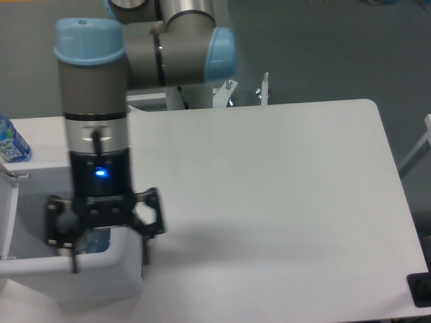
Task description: Place the trash in the trash can
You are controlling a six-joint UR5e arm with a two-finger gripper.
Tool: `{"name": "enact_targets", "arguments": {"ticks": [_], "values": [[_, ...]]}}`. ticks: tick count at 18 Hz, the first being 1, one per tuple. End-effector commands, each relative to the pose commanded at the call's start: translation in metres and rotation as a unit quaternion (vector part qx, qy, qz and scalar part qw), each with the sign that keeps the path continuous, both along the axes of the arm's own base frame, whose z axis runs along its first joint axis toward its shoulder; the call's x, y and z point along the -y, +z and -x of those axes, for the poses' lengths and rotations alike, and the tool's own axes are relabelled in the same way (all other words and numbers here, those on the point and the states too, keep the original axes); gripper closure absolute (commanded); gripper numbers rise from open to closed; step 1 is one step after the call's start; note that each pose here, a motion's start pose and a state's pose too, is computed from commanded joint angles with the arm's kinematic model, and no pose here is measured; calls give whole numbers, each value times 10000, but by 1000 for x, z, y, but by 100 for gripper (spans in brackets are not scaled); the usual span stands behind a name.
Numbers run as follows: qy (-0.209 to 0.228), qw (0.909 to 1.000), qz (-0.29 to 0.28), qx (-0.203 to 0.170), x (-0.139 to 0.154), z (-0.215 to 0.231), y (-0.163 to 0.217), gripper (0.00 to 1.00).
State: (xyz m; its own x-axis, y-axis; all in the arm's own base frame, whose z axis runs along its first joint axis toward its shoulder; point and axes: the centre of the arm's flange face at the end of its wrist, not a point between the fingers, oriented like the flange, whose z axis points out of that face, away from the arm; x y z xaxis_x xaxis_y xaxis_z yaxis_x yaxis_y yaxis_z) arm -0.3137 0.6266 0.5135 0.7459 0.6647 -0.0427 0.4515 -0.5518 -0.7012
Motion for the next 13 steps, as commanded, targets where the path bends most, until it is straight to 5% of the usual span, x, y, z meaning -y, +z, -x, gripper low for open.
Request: {"name": "enact_targets", "arguments": {"ticks": [4,7,13], "values": [[6,9979,540,-358,39,60,-1,0],[-140,9896,1286,-630,94,94,19,0],[-1392,9487,2779,-582,152,120,-2,0]]}}
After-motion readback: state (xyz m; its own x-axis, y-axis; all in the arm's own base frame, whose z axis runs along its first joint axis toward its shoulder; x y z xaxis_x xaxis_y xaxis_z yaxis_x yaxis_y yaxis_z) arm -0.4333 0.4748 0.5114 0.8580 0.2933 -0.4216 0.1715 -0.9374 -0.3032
